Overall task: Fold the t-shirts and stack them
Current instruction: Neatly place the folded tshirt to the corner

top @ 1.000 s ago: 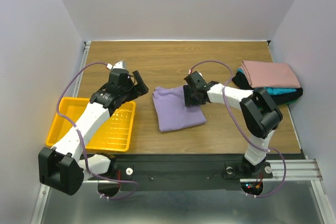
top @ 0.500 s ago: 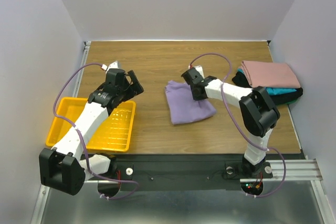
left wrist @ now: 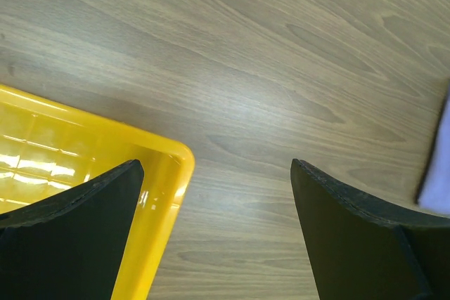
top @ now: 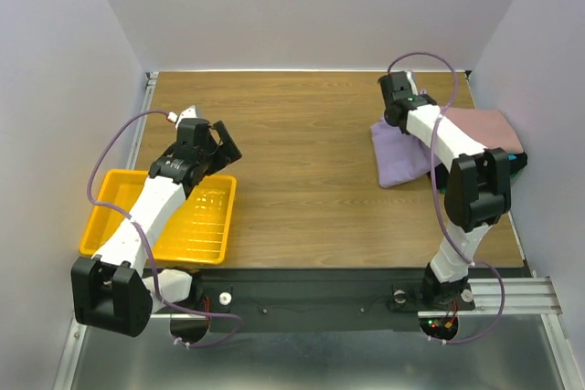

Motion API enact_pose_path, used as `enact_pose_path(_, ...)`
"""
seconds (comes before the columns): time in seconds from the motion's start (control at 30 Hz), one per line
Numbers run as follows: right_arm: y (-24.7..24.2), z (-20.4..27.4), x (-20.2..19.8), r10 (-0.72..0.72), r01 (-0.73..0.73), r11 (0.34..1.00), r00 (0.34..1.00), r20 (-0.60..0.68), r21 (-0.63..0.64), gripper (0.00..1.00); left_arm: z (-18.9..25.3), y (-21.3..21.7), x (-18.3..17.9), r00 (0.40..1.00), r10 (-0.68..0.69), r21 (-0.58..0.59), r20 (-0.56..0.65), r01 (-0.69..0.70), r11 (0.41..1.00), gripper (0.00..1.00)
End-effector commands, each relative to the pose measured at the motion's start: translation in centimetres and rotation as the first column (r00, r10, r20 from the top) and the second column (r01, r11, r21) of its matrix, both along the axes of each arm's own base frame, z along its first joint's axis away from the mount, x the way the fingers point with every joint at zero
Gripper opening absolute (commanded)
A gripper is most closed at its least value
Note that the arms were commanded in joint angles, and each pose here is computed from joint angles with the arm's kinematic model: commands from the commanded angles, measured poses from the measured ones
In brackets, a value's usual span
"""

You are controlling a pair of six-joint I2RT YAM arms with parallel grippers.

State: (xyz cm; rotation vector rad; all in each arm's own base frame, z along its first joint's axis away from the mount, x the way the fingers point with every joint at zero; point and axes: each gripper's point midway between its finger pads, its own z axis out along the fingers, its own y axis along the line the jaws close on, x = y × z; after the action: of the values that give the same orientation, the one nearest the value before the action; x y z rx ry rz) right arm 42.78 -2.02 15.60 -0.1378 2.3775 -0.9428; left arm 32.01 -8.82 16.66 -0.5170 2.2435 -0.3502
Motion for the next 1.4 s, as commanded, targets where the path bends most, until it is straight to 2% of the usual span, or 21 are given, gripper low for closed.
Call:
enact_pose_path(0.0,-3.1,8.2,1.0,-0.003,0.014,0.995,0.994,0.110,-0.100,0.00,1.0,1.3,1.2,0.999,0.030,0.025,0.042,-0.031,0.999,0.98)
enact_pose_path(0.4,-8.2,18.3,2.7,-0.017,0.055,0.989,0.965,0.262,-0.138,0.00,-1.1,3.3,1.6,0.996,0.086,0.021,-0.012,-0.085,0.996,0.98)
enact_pose_path(0.6,-9.7,19.4,2.2,-0.008,0.046,0.989,0.965,0.262,-0.141,0.00,-1.9,3.6,1.7,0.995,0.095,0.017,-0.032,-0.094,0.995,0.98)
enact_pose_path(0.8,-9.1,21.9,2.3,0.019,0.008,0.997,0.937,0.350,-0.074,0.00,-2.0,4.0,1.9,0.994,0.106,0.013,-0.036,-0.105,0.994,0.98)
enact_pose_path(1.0,-7.3,22.7,2.8,0.071,-0.082,0.997,0.922,0.381,0.013,0.00,-2.1,3.9,2.2,0.994,0.101,-0.001,-0.037,-0.101,0.995,0.98)
enact_pose_path(1.13,-5.5,22.7,2.7,0.075,-0.143,0.981,0.904,0.422,0.131,0.00,-2.5,4.1,2.2,0.993,0.108,0.000,-0.049,-0.108,0.994,0.98)
enact_pose_path(1.37,-5.0,22.7,1.6,0.041,-0.136,0.971,0.905,0.424,0.197,0.00,-2.9,4.2,2.3,0.992,0.109,-0.013,-0.056,-0.110,0.994,0.98)
